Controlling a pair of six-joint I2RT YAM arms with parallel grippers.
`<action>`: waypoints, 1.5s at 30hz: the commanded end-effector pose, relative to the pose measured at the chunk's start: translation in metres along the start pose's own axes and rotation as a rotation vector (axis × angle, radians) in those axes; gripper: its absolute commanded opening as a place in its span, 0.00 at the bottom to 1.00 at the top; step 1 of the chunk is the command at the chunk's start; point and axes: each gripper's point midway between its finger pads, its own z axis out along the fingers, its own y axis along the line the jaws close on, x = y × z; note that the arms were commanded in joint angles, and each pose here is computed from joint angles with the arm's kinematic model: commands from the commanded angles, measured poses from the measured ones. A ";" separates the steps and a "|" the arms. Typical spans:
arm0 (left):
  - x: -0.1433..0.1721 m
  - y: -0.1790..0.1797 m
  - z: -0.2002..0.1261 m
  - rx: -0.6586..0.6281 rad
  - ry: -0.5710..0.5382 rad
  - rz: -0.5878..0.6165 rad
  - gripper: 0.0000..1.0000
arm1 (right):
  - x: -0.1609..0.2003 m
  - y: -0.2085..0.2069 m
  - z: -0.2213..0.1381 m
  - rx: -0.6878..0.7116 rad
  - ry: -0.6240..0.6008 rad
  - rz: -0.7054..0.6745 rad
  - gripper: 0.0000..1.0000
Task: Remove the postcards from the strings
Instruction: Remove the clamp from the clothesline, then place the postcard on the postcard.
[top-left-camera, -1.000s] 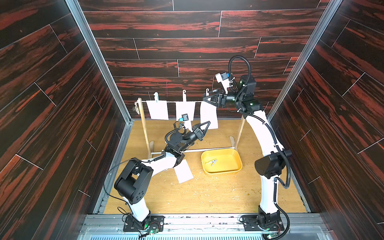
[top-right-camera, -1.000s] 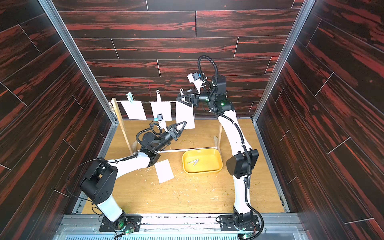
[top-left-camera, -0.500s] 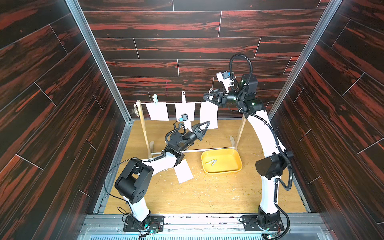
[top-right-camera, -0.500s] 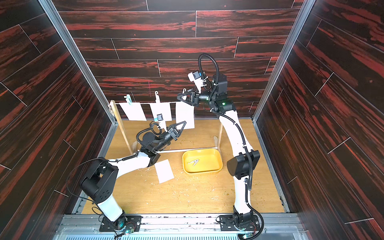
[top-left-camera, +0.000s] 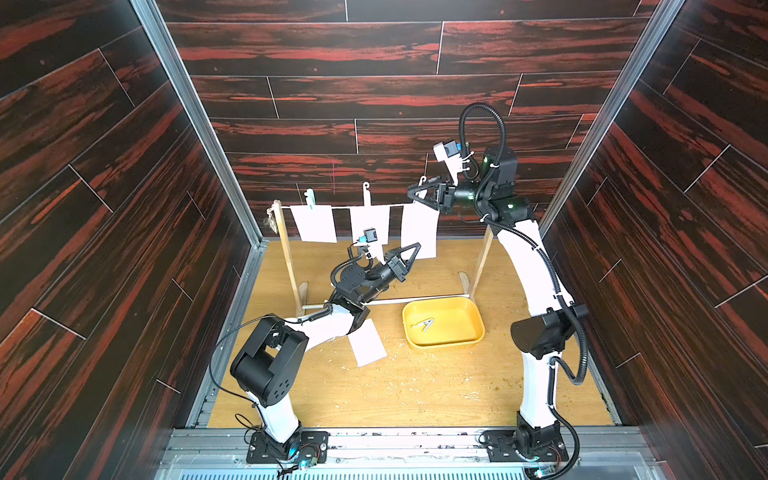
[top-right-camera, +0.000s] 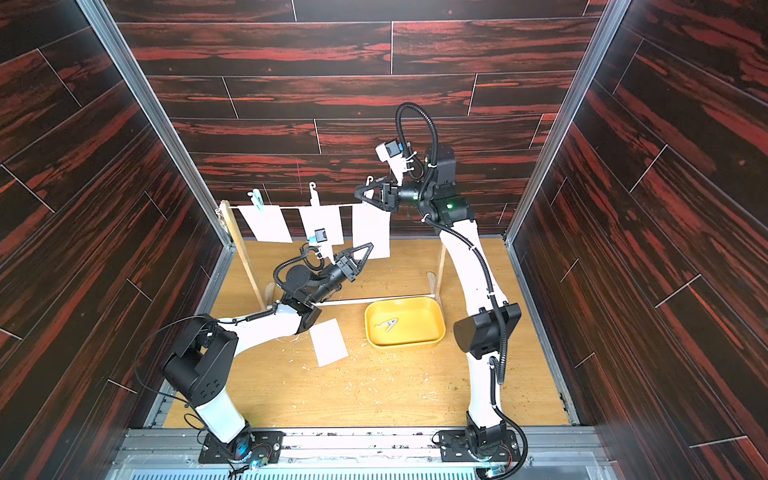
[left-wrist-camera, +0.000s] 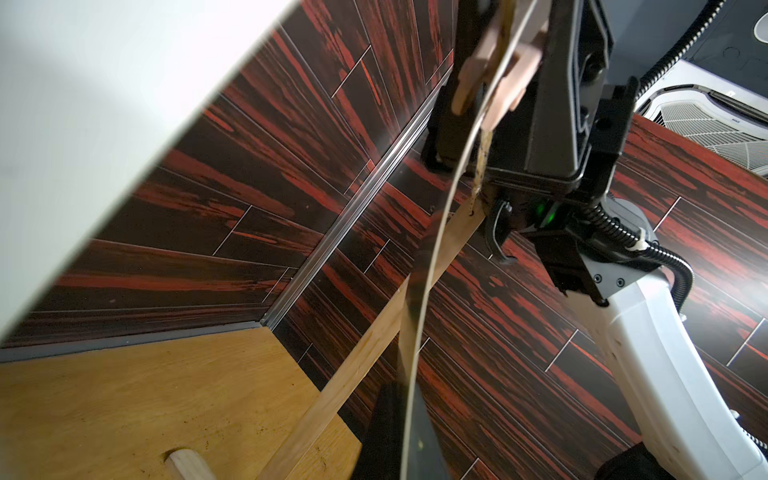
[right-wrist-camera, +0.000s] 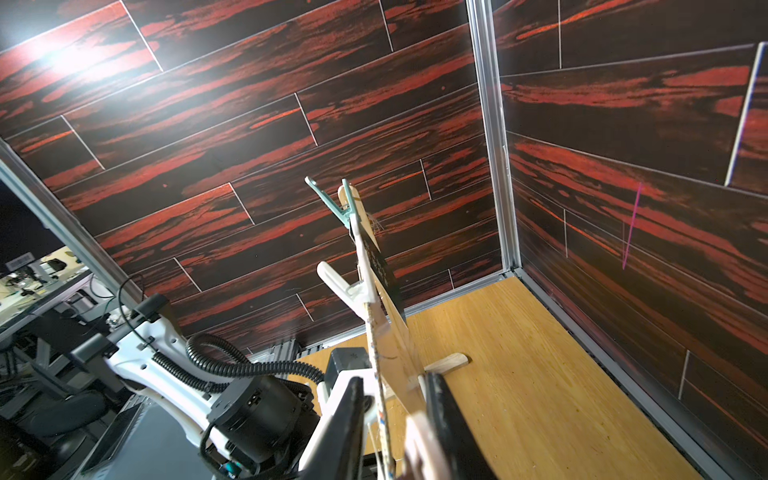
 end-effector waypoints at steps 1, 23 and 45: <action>-0.008 -0.015 -0.005 0.051 -0.031 0.013 0.00 | -0.026 0.035 -0.013 0.007 -0.023 -0.082 0.17; 0.036 -0.002 -0.042 -0.022 0.061 -0.051 0.00 | -0.059 0.033 -0.039 0.240 -0.112 -0.175 0.17; 0.089 0.041 -0.154 -0.398 0.180 -0.190 0.00 | -0.008 0.088 -0.083 0.351 -0.105 -0.180 0.17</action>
